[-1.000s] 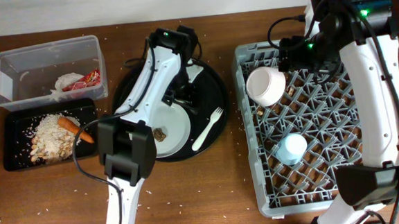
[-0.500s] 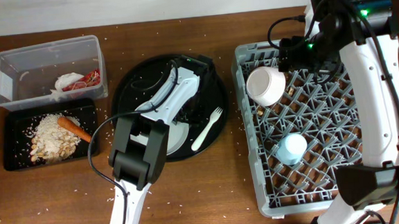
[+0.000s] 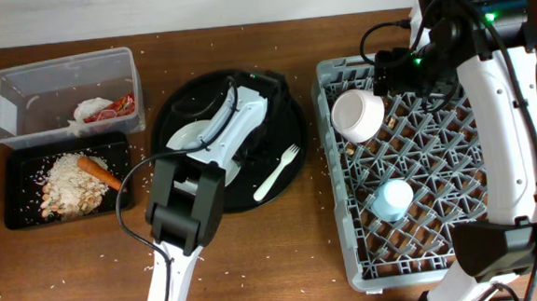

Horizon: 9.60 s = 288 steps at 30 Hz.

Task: Sort waste into correct bins and load items into the dishwasher rack
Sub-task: 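Grasp the white plate with the left gripper and tip its scraps onto black tray, then return the white plate to the round tray and withdraw the left gripper, then grasp the white plate rim with the right gripper and lift it, then stand the white plate upright in the rack with the right gripper, then grasp the white plastic fork from the round tray with the right gripper, then insert the white fork upright into the rack beside the pink bowl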

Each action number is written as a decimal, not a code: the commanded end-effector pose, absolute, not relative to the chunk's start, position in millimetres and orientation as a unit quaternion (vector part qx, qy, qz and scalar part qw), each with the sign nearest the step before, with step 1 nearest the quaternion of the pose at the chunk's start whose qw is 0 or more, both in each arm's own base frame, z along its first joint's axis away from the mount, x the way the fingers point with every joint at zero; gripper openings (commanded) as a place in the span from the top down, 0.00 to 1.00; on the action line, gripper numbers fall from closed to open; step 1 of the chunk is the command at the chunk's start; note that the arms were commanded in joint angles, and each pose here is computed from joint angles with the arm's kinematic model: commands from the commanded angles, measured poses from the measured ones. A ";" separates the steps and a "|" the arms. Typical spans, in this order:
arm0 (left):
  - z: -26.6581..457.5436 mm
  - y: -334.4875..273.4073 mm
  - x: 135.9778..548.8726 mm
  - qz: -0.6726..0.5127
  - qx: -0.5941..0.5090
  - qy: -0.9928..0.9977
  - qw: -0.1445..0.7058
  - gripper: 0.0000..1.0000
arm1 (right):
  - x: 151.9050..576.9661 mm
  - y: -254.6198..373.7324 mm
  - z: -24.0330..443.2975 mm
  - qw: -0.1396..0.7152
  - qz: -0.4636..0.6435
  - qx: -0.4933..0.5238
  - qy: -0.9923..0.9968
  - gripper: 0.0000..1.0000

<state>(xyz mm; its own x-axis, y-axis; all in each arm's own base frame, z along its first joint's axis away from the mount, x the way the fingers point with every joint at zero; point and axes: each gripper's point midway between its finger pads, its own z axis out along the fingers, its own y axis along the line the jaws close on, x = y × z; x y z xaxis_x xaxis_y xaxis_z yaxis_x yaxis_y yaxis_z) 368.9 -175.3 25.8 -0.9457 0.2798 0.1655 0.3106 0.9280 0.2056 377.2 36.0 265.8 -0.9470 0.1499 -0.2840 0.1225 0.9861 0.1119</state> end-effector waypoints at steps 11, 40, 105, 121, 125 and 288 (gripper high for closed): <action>156.0 -158.6 407.1 -0.085 -0.127 -0.988 -0.033 1.00 | 379.8 32.2 264.4 0.150 0.036 0.068 0.986 0.08; 243.5 108.1 406.4 0.393 0.084 -0.892 -0.209 1.00 | 376.1 32.0 263.3 0.142 0.035 0.068 0.987 0.05; 260.6 -39.7 479.0 0.064 -0.005 -0.971 -0.230 0.01 | 439.1 269.5 16.8 0.043 0.085 -0.058 0.994 0.47; 260.5 -39.7 478.9 0.064 -0.005 -0.971 -0.230 0.01 | 449.8 242.5 41.2 0.040 0.085 -0.023 0.995 0.96; 260.5 -39.7 478.9 0.064 -0.005 -0.971 -0.230 0.01 | 471.6 198.5 149.0 0.123 0.080 -0.021 0.989 0.96; 263.5 -40.0 484.6 0.065 -0.006 -0.968 -0.243 0.01 | 428.1 23.3 216.9 0.093 -0.121 -0.003 0.988 0.96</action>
